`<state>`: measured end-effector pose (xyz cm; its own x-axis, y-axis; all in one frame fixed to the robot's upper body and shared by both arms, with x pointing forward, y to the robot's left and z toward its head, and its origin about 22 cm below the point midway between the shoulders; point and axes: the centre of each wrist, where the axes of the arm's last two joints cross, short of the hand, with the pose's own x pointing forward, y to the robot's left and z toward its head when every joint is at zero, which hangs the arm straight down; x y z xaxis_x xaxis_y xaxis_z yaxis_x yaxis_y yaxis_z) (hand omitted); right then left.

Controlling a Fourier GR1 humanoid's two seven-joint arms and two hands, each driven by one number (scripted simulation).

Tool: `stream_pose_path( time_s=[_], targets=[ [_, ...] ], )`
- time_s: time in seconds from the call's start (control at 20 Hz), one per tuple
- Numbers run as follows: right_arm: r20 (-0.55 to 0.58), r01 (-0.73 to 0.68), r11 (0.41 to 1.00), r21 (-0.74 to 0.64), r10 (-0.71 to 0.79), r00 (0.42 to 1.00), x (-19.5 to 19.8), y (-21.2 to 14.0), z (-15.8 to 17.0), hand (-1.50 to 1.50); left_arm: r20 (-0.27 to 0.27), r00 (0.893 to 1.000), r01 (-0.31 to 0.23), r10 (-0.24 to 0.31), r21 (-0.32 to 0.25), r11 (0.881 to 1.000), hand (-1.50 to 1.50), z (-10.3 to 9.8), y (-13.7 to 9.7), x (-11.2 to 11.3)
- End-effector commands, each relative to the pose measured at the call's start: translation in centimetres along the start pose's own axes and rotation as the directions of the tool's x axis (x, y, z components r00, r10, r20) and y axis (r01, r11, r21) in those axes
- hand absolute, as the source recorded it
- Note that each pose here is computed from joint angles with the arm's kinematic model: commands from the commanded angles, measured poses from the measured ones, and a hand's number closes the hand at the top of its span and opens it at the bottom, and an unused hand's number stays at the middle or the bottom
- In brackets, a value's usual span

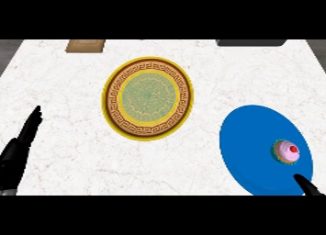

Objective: Pick the cupcake from the plate and place it in the plate

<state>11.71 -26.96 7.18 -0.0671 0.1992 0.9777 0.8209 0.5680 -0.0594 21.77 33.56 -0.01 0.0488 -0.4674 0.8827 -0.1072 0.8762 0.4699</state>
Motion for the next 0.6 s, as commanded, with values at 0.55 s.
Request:
stream_pose_path(
  time_s=[0.55],
  targets=[
    [-0.313, -0.341, 0.891, 0.3, 0.429, 0.847, 5.1, -2.1, -4.7, -1.5, 0.008, 1.0, -0.01, 0.01, -0.027, 1.0, 0.0, 1.6, -1.2, -1.7]
  ],
)
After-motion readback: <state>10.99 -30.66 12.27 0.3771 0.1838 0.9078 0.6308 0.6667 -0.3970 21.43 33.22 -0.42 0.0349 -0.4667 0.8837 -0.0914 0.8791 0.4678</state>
